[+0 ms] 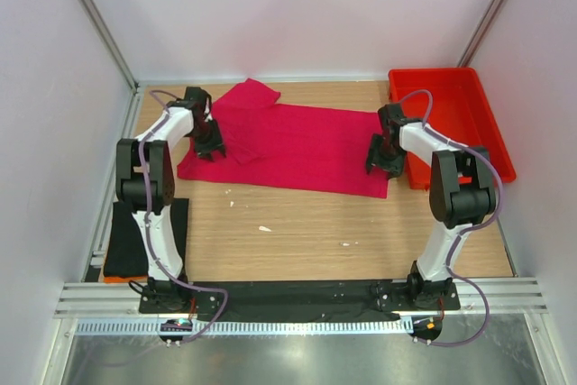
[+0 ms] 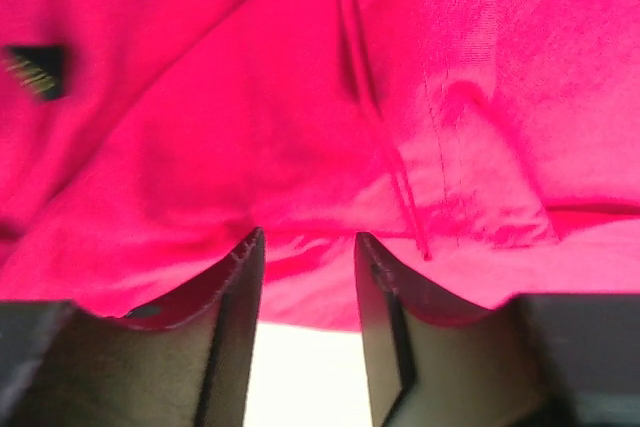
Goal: Fold and stack the t-shirts
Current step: Fold the tshirt
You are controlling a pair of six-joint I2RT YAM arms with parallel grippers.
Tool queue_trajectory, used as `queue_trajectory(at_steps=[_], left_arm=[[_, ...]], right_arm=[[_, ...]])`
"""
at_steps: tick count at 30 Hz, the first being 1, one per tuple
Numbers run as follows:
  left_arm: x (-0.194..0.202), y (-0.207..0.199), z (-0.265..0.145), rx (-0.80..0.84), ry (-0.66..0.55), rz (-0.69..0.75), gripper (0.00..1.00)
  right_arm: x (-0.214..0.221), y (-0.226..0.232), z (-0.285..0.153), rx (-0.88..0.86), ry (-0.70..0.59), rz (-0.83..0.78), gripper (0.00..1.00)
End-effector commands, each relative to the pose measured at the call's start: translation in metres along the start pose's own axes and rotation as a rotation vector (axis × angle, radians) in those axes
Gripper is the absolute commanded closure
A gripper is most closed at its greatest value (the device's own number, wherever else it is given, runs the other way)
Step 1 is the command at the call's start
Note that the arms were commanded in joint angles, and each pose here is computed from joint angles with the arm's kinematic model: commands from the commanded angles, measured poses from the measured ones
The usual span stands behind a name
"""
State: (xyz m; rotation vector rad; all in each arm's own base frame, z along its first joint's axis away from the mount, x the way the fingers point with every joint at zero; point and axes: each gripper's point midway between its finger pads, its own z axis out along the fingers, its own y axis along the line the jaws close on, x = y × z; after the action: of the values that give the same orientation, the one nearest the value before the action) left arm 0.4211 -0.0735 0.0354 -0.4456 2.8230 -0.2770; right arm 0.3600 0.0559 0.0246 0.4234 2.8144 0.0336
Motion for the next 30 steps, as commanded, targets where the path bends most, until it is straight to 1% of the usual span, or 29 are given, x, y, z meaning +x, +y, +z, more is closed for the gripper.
queue_trajectory(at_steps=[1,3,5,6,8,9,10,11,15,17,18,20,27,30], left_arm=[[-0.032,-0.006,-0.054,-0.009,-0.147,0.019,0.56],[-0.036,-0.018,-0.061,0.043,-0.156,-0.01,0.51],[-0.041,-0.031,-0.059,0.112,-0.164,-0.04,0.5],[-0.035,-0.047,-0.058,0.197,-0.127,-0.053,0.52],[-0.027,-0.062,-0.041,0.283,-0.084,-0.121,0.55],[-0.013,-0.066,-0.032,0.316,-0.032,-0.15,0.56],[-0.014,-0.074,-0.029,0.356,-0.033,-0.198,0.57],[-0.009,-0.077,-0.024,0.366,-0.022,-0.213,0.57],[0.013,-0.077,-0.01,0.328,-0.004,-0.233,0.53],[0.014,-0.075,-0.006,0.307,-0.021,-0.257,0.53],[0.015,-0.074,-0.005,0.306,-0.026,-0.261,0.56],[0.018,-0.07,-0.001,0.289,-0.037,-0.27,0.57],[0.016,-0.065,0.007,0.257,-0.055,-0.28,0.65],[0.017,-0.065,0.009,0.256,-0.045,-0.283,0.68]], right_arm=[[-0.011,0.01,-0.032,-0.024,-0.066,-0.039,0.37],[-0.01,0.02,-0.043,-0.063,-0.079,-0.045,0.36],[-0.009,0.026,-0.048,-0.081,-0.087,-0.053,0.34],[-0.01,0.027,-0.051,-0.089,-0.092,-0.055,0.33],[-0.012,0.028,-0.054,-0.095,-0.107,-0.057,0.32],[-0.011,0.027,-0.054,-0.095,-0.108,-0.058,0.31],[-0.011,0.027,-0.055,-0.096,-0.107,-0.057,0.31],[-0.011,0.027,-0.056,-0.1,-0.11,-0.055,0.3],[-0.005,0.026,-0.057,-0.114,-0.115,-0.046,0.3],[0.0,0.024,-0.056,-0.112,-0.107,-0.045,0.3],[0.001,0.023,-0.056,-0.113,-0.107,-0.044,0.3],[0.005,0.022,-0.055,-0.113,-0.105,-0.044,0.3],[0.01,0.018,-0.054,-0.102,-0.1,-0.052,0.3],[0.01,0.018,-0.054,-0.104,-0.099,-0.052,0.3]])
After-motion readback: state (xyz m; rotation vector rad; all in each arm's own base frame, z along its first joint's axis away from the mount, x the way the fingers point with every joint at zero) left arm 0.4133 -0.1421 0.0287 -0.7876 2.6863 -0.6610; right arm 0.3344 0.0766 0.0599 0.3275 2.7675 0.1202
